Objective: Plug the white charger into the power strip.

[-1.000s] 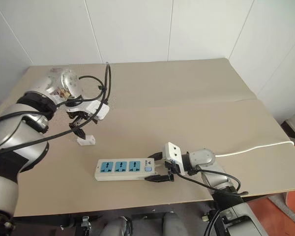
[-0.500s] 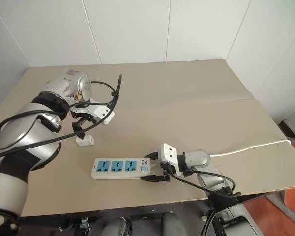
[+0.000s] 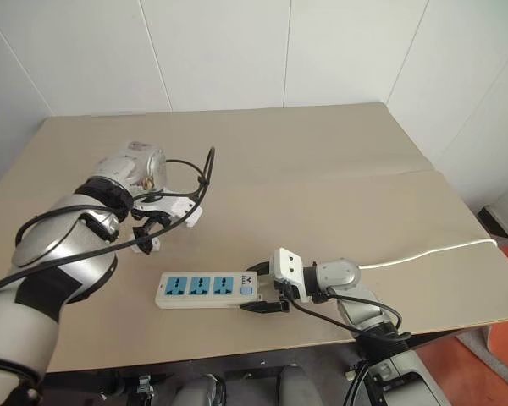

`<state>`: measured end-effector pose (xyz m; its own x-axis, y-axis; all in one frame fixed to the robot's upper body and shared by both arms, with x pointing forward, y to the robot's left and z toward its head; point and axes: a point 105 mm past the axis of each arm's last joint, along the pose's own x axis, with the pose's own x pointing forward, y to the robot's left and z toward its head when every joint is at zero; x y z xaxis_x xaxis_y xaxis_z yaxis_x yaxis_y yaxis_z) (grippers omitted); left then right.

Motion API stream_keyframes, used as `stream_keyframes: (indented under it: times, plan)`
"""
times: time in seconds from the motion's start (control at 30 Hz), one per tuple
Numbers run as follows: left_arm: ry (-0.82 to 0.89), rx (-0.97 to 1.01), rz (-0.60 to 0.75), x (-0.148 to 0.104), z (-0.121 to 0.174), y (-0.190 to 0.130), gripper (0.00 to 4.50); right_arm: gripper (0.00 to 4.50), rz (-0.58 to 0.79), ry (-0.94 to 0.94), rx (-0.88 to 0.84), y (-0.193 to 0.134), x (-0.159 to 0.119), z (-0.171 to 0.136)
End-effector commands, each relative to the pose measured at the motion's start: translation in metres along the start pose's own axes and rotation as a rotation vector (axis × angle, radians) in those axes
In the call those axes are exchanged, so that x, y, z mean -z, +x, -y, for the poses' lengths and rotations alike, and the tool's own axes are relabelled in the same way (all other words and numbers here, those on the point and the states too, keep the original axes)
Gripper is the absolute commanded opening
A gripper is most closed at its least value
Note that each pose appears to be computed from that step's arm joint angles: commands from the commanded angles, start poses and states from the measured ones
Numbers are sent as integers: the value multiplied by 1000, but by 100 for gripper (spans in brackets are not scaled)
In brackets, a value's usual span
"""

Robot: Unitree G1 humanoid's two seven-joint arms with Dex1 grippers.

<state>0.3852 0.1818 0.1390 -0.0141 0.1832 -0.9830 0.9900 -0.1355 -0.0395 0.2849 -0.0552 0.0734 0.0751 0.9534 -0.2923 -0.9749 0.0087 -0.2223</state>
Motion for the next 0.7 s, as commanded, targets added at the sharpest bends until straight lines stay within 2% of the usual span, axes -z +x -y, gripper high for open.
stream_keyframes:
  times: [0.03,0.63,0.7]
  plan:
    - [-10,-15,-9,0,-1,-1,450,341,-97,74,-59,10,30,-19]
    - [-40,-92,-67,7,-6,9,450,341,-114,70,-62,9,35,-21]
    - [-45,-90,-64,7,-5,11,409,341,-114,68,-63,9,35,-20]
